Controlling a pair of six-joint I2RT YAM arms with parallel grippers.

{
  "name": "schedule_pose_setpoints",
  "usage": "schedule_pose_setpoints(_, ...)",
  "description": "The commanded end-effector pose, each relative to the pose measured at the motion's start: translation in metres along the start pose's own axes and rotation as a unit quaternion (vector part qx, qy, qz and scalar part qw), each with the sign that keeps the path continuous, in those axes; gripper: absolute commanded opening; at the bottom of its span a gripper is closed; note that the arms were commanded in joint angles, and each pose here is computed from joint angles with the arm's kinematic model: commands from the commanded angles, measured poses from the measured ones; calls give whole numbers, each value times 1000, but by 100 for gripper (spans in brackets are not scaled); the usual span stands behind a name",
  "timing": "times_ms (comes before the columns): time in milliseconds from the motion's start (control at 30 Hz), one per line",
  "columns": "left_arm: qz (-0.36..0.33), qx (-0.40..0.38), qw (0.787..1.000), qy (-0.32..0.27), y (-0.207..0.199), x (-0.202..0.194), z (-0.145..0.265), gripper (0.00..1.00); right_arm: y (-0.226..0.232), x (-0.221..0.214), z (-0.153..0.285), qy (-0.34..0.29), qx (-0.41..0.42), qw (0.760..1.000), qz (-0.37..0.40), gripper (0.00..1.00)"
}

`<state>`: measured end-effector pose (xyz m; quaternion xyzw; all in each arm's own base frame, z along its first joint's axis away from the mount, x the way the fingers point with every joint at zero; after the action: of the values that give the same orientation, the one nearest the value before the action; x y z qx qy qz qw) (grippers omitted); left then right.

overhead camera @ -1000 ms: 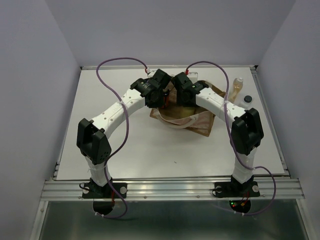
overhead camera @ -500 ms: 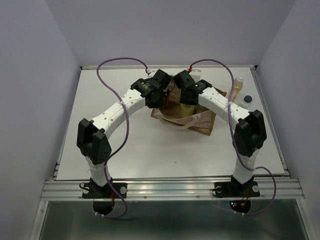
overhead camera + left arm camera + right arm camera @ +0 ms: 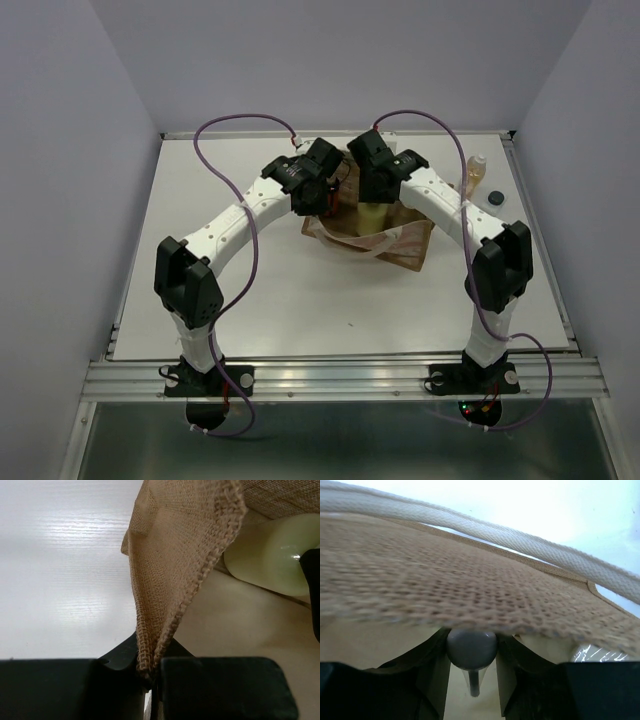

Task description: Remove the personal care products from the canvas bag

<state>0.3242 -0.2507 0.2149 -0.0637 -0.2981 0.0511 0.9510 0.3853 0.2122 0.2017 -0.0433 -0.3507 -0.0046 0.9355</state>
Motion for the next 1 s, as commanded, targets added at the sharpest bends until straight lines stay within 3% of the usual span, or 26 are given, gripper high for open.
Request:
schedule_pose_setpoints(0, -9, -2, 1000, -9, -4, 7, 10, 0, -4, 66, 60, -107, 52, 992, -32, 1)
schedule_pose_setpoints(367, 3, 10, 1000, -18, 0, 19, 5, 0, -22, 135, 145, -224, 87, 970, -48, 1)
schedule_pose_setpoints(633, 23, 16, 999, -24, 6, 34, -4, 0, -44, 174, 219, -319, 122, 936, -88, 1)
schedule_pose_setpoints(967, 28, 6, 999, -26, 5, 40, -6, 0, -100, 228, 288, -437, 141, 861, -218, 1)
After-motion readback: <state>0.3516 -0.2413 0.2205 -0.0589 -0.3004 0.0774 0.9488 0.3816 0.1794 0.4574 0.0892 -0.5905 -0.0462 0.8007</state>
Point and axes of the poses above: each gripper's point midway between its finger pads, its own z axis back along the fingers, its own y axis along the line the jaws close on, x = y × z, the point moved 3 cm from there along z, back along the fingers, and after that the axes turned 4 degrees about z, right-handed, at the moved point
